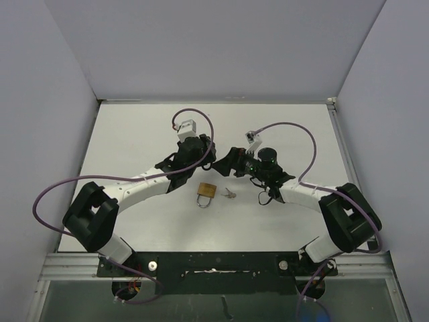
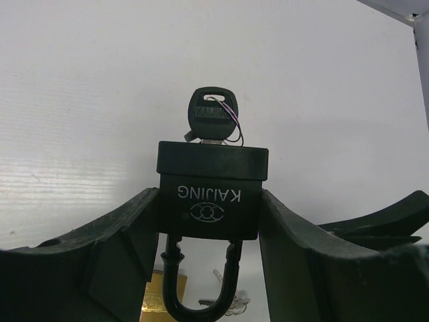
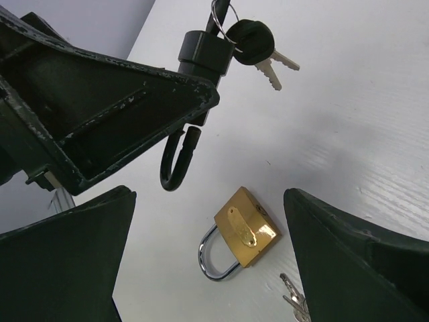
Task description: Unlock with the key
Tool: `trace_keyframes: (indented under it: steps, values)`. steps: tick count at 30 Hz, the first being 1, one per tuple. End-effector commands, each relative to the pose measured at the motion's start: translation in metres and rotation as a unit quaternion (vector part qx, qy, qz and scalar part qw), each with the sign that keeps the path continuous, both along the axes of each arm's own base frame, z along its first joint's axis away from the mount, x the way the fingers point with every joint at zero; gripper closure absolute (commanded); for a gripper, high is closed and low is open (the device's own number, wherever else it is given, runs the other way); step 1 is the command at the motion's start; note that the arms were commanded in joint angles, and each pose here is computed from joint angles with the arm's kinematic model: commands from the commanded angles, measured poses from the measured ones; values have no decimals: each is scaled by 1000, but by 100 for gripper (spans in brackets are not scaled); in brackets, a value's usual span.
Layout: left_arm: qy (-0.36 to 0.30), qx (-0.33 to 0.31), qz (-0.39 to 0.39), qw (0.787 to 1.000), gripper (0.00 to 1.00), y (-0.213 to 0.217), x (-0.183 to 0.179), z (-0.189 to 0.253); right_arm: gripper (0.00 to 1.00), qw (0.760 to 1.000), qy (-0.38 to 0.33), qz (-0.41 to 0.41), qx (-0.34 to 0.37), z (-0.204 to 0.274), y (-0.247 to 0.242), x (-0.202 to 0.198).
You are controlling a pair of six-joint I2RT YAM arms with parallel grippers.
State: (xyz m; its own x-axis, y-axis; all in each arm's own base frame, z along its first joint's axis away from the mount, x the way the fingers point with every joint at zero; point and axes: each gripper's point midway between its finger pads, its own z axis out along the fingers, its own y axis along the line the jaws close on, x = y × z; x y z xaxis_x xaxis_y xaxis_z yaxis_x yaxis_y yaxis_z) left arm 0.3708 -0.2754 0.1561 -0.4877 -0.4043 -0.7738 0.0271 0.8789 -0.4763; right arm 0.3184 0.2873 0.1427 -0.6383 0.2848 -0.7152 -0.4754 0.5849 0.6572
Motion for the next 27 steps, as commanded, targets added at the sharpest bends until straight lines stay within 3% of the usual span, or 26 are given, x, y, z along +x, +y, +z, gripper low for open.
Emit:
trace_keyframes:
  steps: [1,27]
  values:
    - [-75,-86,-6,993,100,-26,17,70,2,999,-24,10,22,18,15,10]
    - [-115,-151,-36,981,100,-22,-10,118,2,1000,13,-14,25,-12,4,28]
